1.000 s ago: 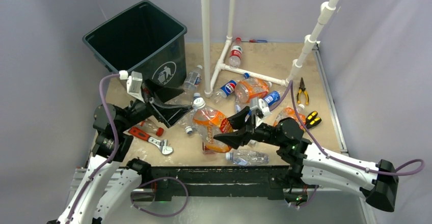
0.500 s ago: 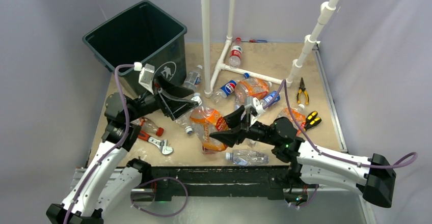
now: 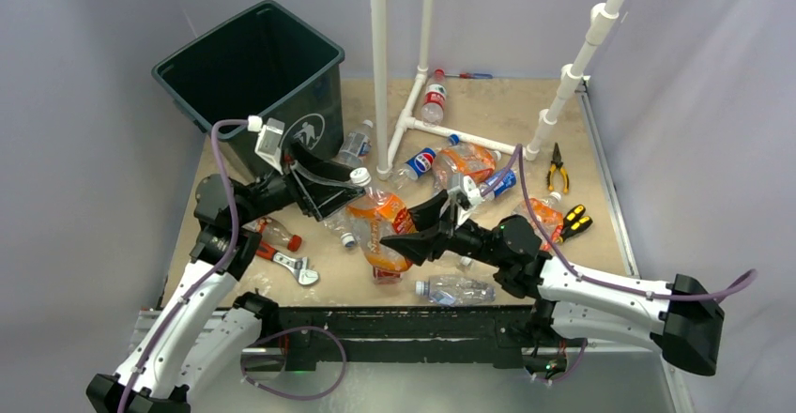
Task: Put the plastic bottles in the bin
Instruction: Pick up the plastic bottle at the center of the board.
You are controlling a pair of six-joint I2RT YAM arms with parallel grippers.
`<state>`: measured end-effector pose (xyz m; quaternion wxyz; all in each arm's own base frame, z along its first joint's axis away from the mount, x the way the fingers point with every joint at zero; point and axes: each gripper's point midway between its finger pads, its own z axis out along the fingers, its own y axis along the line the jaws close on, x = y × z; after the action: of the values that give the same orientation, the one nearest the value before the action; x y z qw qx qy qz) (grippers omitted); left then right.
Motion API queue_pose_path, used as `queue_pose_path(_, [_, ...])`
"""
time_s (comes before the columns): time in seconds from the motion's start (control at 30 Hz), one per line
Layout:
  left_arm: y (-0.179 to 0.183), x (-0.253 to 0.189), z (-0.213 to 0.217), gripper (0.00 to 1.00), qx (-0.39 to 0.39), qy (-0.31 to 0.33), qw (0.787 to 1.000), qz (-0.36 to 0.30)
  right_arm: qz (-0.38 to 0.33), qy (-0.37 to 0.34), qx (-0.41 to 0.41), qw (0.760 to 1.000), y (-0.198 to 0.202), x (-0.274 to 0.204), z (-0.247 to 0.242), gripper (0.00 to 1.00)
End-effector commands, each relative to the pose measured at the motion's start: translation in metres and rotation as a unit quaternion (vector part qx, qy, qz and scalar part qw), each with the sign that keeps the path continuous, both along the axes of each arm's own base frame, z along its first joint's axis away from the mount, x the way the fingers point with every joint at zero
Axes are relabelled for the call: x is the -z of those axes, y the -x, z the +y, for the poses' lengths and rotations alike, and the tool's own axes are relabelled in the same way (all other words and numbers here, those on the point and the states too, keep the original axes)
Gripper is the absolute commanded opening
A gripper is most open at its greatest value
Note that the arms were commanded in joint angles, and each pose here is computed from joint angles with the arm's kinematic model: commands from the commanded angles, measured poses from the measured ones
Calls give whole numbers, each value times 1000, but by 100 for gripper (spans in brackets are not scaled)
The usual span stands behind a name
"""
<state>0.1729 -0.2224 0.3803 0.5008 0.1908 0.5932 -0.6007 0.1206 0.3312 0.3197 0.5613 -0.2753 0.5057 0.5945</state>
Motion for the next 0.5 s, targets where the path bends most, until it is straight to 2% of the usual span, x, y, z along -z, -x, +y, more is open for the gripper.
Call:
queue_pose_path(0.0, [3,-18,-2,64,11,30,999,-19,-14,-34,-1,999,1,-23,4,32])
queue_pose_path(0.17, [6,-21,-6,47,23,34,999,-23,-11,-36,0,999,1,-23,6,32])
queue_pose_path(0.33, [5,-13,-8,50,25,26,999,-10,-9,-40,7,999,-1,-25,4,32])
queue_pose_path(0.47, [7,-9,-11,49,31,23,999,-2,-9,-44,10,999,-2,-26,4,32])
